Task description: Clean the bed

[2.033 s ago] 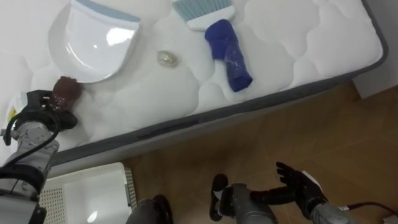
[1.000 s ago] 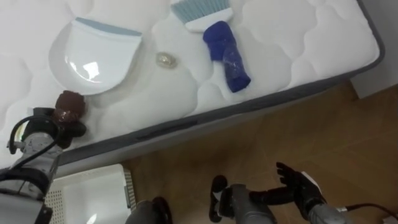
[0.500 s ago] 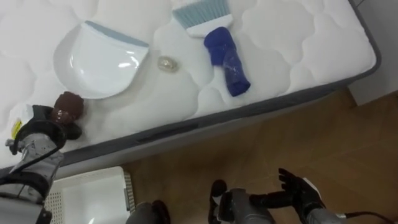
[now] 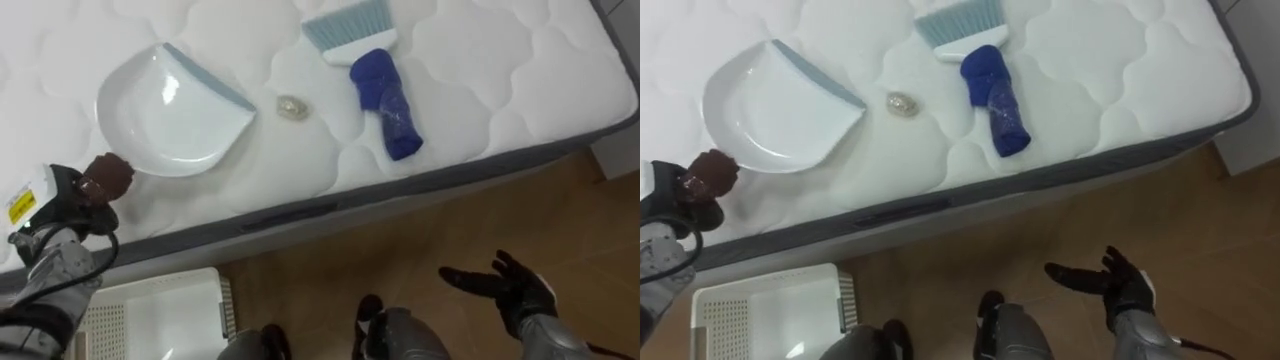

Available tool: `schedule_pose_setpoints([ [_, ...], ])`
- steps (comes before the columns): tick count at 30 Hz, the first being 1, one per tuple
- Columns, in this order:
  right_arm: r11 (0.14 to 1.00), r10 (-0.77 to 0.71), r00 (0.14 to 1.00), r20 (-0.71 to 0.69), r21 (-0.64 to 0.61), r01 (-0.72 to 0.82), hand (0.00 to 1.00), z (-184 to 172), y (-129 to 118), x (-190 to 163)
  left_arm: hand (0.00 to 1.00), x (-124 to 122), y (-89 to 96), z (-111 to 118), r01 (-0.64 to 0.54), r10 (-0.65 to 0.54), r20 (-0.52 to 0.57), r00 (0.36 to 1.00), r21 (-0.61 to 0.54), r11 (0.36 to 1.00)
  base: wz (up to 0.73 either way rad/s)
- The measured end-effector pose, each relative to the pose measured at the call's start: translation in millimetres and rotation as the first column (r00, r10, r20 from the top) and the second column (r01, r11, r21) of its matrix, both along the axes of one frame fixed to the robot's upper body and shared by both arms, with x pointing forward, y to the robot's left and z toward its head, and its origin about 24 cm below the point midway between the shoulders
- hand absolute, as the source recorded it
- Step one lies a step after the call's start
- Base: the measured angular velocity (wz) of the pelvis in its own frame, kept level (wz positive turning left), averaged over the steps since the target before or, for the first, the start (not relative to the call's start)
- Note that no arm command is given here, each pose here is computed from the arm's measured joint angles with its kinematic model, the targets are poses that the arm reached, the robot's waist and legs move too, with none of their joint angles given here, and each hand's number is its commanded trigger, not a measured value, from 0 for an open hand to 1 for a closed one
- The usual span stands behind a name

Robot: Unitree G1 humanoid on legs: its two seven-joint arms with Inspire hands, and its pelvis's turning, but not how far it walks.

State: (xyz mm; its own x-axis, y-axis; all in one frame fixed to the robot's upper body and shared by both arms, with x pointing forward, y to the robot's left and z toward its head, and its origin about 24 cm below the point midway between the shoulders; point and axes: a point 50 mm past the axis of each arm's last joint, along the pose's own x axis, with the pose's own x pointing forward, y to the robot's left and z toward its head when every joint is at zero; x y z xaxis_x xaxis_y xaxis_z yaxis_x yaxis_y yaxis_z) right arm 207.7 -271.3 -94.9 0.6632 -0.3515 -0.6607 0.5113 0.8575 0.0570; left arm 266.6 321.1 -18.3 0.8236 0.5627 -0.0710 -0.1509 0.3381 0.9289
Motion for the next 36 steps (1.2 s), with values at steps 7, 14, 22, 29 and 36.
schedule_pose_setpoints([
  [7, 0.991, -0.134, 0.990, 0.050, -0.009, 0.134, 0.00, 12, -12, 9, 1.00, -17, 2.0, -10, 0.001, -0.001, -0.008, 1.000, 0.043, 0.999, -0.12],
  [14, 0.956, -0.278, 0.951, 0.134, -0.063, 0.288, 0.00, 31, -23, 20, 1.00, -27, -0.7, -16, 0.041, -0.041, -0.003, 0.999, 0.077, 0.996, -0.02],
  [22, 0.859, -0.441, 0.860, 0.256, -0.156, 0.487, 0.00, 61, -43, 31, 1.00, -29, -5.3, -19, 0.088, -0.088, 0.001, 0.996, 0.061, 0.994, 0.00],
  [29, 0.797, -0.344, 0.815, 0.466, -0.313, 0.516, 0.00, 110, -35, 62, 1.00, -31, -11.1, -25, 0.141, -0.139, -0.045, 0.989, 0.056, 0.988, -0.02],
  [36, 0.734, -0.133, 0.769, 0.625, -0.459, 0.500, 0.00, 162, -25, 91, 1.00, -29, -12.0, -28, 0.162, -0.160, -0.115, 0.980, 0.002, 0.987, 0.00],
])
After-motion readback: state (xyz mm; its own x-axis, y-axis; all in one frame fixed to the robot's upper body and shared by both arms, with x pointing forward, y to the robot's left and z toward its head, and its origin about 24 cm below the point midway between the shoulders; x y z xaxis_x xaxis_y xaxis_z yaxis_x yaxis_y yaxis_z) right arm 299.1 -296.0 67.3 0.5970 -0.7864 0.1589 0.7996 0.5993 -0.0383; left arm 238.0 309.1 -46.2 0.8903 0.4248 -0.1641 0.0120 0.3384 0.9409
